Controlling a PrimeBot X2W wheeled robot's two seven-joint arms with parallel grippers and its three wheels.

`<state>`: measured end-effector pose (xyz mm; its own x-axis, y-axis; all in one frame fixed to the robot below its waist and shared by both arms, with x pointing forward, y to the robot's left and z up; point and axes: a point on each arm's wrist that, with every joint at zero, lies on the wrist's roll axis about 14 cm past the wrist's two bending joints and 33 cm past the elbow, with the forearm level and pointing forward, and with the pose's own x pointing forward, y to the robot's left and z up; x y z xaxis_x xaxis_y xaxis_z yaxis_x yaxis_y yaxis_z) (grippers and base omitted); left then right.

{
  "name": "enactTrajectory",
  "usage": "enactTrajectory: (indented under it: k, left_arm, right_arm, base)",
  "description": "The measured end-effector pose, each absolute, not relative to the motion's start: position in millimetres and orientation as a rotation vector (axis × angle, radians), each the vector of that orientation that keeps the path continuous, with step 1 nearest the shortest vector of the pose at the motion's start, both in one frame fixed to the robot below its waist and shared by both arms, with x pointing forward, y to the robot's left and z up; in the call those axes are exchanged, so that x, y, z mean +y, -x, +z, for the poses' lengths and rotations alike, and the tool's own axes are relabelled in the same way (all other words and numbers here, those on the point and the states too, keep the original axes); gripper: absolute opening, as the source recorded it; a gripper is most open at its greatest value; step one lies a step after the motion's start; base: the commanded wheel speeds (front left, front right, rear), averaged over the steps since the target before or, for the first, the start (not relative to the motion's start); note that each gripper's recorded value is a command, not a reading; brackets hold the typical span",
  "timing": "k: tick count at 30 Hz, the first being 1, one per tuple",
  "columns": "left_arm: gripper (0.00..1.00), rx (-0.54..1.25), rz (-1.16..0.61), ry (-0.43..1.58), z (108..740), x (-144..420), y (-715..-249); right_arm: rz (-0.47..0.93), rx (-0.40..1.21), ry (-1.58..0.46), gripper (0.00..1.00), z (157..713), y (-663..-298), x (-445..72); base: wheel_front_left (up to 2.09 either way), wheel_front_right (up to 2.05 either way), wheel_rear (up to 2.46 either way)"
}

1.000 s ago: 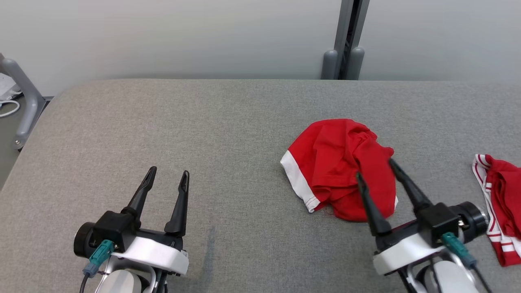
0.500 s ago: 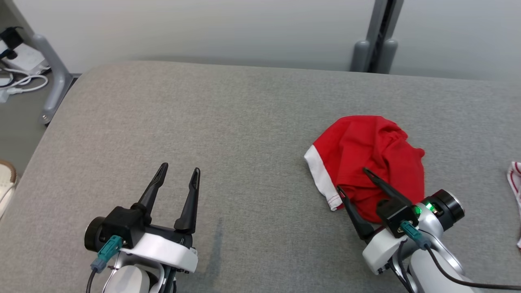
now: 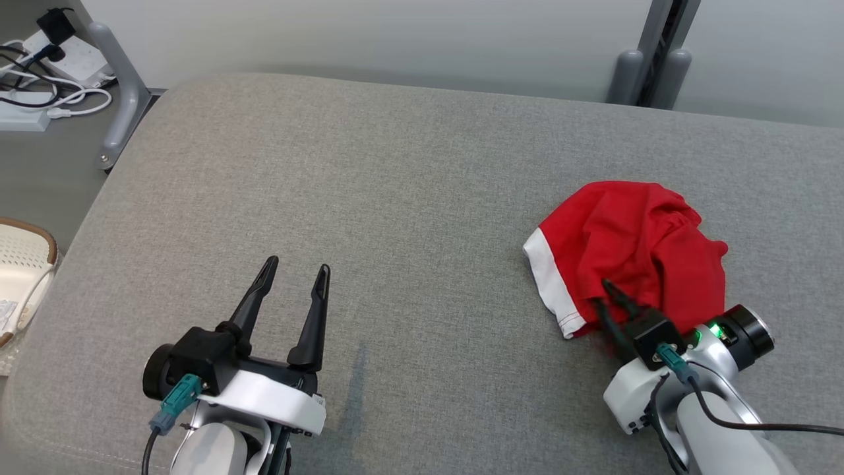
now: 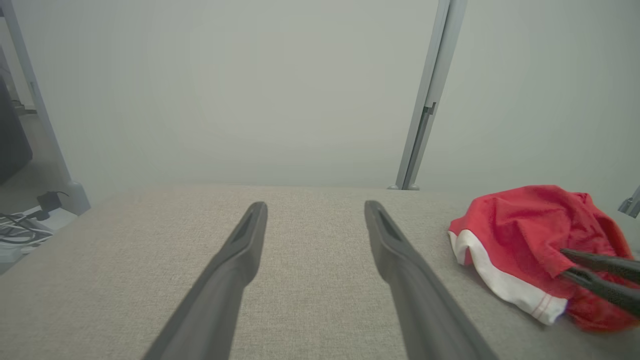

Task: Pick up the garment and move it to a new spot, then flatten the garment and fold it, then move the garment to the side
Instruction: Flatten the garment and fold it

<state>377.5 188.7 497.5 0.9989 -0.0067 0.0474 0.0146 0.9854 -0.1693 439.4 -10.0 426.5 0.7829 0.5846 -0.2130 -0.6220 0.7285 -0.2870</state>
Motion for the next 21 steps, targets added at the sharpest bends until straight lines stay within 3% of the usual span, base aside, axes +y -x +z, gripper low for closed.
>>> enactTrajectory:
  k: [12, 21]
  left_arm:
    - [1.0, -0.062, -0.008, 0.171, 503, 189, -375]
    - [1.0, -0.086, -0.023, 0.177, 511, 182, -366]
  right_arm:
    - [0.704, 0.027, 0.215, 0.0, 463, -437, 24]
    - [0.847, -0.297, 0.021, 0.0, 594, -424, 84]
  base:
    - [0.0, 0.0, 0.0]
    - [0.0, 0.0, 0.0]
